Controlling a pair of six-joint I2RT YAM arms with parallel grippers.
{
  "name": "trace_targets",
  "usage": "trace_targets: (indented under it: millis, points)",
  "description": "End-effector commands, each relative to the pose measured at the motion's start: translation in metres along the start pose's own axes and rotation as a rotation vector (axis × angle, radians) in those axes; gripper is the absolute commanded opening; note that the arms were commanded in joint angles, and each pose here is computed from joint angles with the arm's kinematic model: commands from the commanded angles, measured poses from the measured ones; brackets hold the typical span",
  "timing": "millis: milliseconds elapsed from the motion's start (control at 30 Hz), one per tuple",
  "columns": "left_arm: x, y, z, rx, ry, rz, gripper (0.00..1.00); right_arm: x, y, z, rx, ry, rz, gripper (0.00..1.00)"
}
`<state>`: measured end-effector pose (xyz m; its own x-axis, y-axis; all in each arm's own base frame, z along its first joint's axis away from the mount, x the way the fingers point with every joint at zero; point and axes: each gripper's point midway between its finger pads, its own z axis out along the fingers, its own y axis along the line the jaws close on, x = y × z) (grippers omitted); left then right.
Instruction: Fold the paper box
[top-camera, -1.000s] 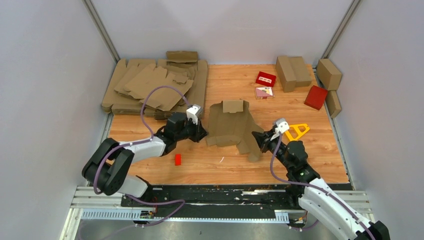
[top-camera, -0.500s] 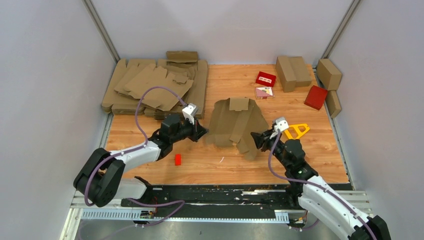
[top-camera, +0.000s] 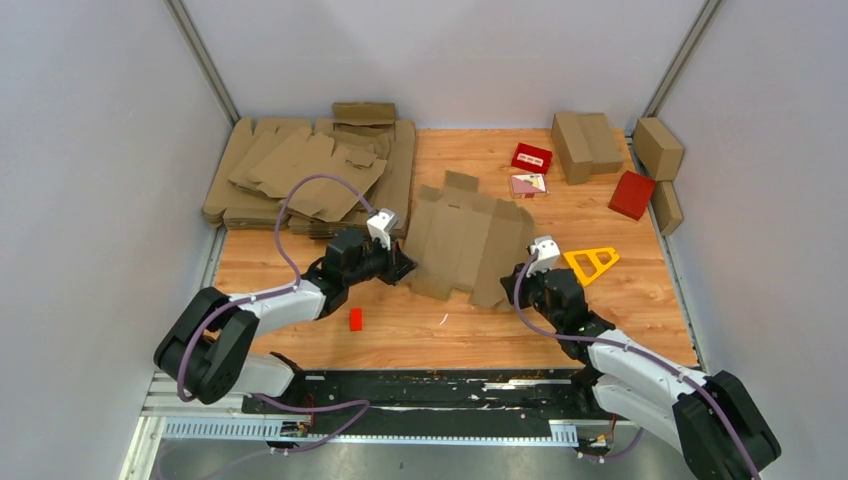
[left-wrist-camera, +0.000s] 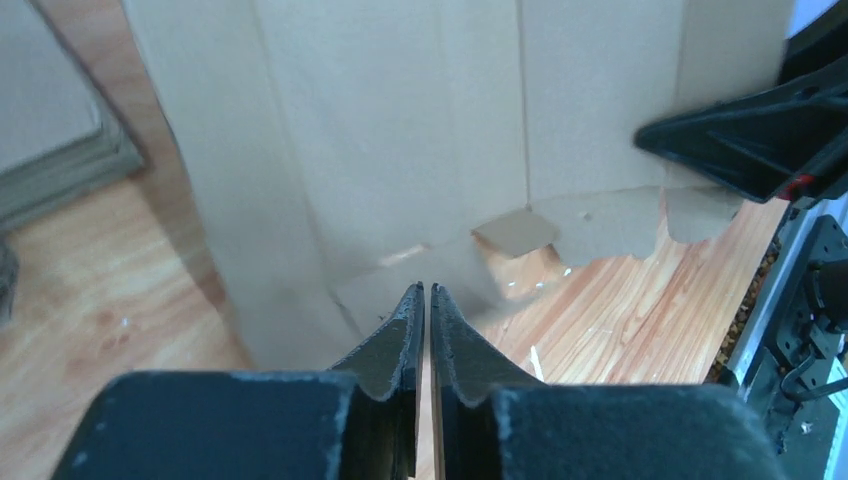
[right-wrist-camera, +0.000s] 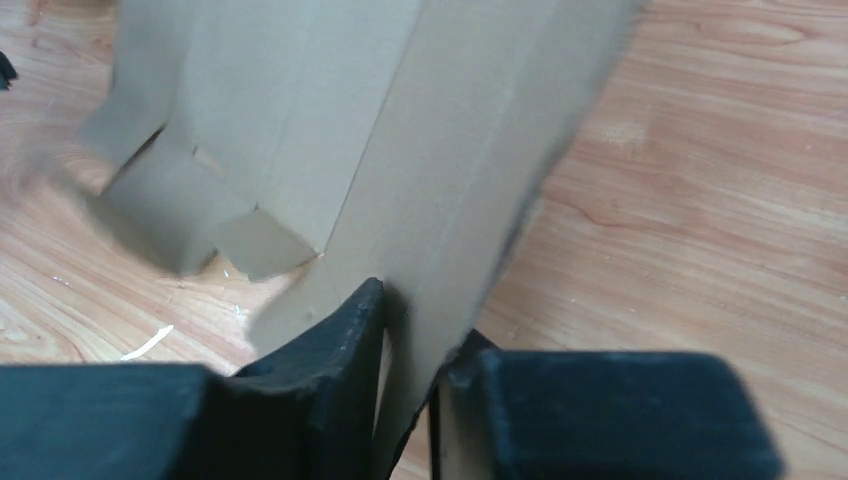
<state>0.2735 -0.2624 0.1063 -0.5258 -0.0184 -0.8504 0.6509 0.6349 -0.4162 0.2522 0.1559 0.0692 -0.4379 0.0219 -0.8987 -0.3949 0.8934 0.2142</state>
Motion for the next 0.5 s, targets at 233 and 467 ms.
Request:
trace_targets:
  millis: [233, 467]
  points:
    - [-0.002, 0.044, -0.009, -0.197, -0.003, -0.068, 0.57, -0.049, 0.009, -0.011, -0.043, -0.184, -0.07, 0.0]
    - [0.008, 0.056, -0.013, -0.239, 0.013, -0.115, 0.81, -0.056, 0.01, -0.018, -0.048, -0.23, -0.086, 0.0]
